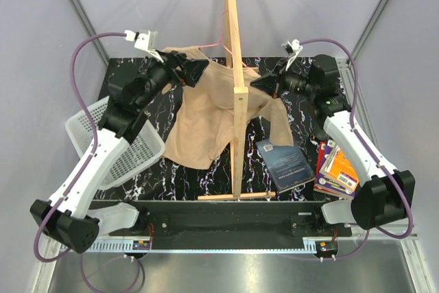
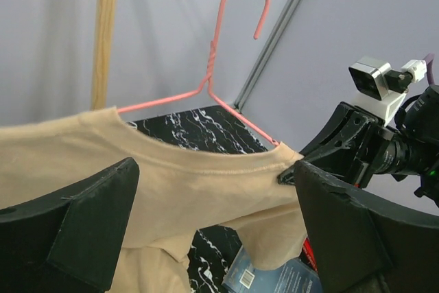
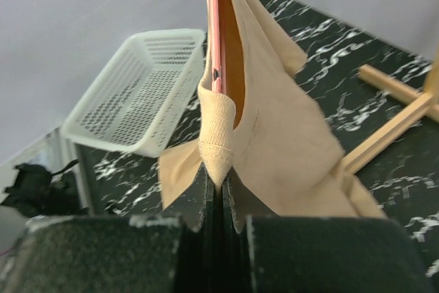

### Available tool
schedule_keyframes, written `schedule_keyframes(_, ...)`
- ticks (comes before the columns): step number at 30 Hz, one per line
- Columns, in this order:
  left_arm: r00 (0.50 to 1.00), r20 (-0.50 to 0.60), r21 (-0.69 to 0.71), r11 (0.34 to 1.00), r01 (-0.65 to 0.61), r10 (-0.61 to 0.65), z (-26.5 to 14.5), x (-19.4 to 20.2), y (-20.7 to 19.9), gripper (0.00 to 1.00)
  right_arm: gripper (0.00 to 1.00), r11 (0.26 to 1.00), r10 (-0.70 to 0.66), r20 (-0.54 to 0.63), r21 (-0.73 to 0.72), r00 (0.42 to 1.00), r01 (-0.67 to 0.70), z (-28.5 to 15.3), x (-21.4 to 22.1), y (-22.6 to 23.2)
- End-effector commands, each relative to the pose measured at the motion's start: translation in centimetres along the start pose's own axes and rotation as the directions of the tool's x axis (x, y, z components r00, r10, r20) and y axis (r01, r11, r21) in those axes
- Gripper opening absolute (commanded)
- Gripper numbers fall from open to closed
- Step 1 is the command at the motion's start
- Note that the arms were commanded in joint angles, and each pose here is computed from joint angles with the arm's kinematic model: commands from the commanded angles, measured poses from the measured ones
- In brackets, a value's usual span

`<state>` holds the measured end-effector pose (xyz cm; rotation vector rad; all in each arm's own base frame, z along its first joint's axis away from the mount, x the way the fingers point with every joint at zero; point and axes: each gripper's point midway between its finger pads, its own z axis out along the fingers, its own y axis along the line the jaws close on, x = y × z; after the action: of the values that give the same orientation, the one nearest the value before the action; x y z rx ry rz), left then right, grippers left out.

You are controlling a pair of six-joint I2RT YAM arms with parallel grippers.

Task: Remove the t-shirt from the hanger

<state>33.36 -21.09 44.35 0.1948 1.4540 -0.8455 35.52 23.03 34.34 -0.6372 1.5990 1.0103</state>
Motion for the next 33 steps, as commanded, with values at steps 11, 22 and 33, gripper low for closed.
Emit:
schedule_keyframes(11,0.993,-0.064,0.124,0.987,0.102,-0.095,4.7,1.9,0.3,0.99,0.00,0.973,0.112,-0.088,-0.194,0.990,-0.127,-1.4,2.5,4.7)
schedule_keyframes(22,0.975,-0.141,0.200,0.960,0.197,-0.171,7.9,4.5,0.3,0.72,0.00,0.966,0.108,-0.109,-0.223,0.988,-0.130,-1.0,3.2,5.4)
schedule_keyframes(33,0.993,-0.086,-0.005,0.997,0.077,-0.078,7.1,3.8,3.9,0.00,0.99,0.972,0.179,0.002,0.153,0.984,-0.177,-1.5,3.7,1.1)
